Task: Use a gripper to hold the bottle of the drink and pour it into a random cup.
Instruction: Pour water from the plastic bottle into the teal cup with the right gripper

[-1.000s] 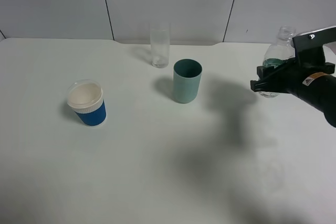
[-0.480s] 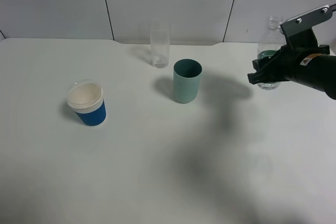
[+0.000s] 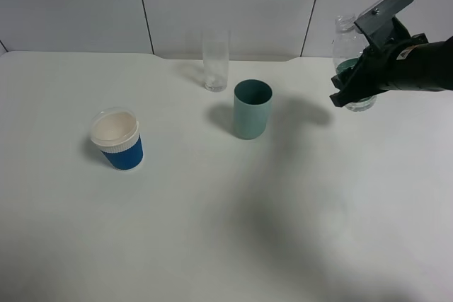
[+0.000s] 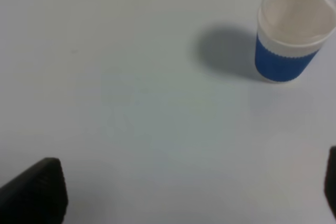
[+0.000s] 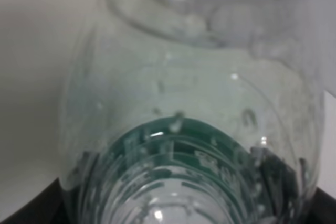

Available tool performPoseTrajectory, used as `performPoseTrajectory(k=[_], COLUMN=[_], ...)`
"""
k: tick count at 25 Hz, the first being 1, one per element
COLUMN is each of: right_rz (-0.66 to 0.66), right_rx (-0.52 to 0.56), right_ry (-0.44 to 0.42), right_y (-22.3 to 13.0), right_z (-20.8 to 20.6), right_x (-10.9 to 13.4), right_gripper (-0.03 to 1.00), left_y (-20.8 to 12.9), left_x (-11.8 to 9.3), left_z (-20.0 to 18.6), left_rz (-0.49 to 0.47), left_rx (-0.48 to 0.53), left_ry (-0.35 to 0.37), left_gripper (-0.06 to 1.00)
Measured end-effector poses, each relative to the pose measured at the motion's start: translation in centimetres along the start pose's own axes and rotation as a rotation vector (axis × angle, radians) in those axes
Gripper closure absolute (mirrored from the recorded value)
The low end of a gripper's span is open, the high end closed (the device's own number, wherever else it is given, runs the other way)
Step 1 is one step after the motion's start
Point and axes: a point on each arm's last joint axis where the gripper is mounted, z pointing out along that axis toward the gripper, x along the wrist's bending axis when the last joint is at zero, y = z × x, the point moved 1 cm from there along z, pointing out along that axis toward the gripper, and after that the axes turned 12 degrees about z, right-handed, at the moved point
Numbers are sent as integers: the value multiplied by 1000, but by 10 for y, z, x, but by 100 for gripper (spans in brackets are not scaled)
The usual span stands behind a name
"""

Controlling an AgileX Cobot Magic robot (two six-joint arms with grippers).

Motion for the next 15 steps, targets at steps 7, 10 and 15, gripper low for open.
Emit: performPoseTrajectory(k=[7, 10, 15], right_rz=[-60, -90, -173], right_rx=[56, 72, 81], right_ry=[50, 63, 77], right_y=[5, 6, 7], right_z=[0, 0, 0], right_x=[1, 1, 1], right_gripper=[40, 40, 40], left_y=[0, 0, 0], left_x=[0, 0, 0], left_z=[0, 0, 0], left_rz=[0, 0, 0], left_rx=[0, 0, 0], left_ry=[0, 0, 0], left_gripper=[-5, -5, -5])
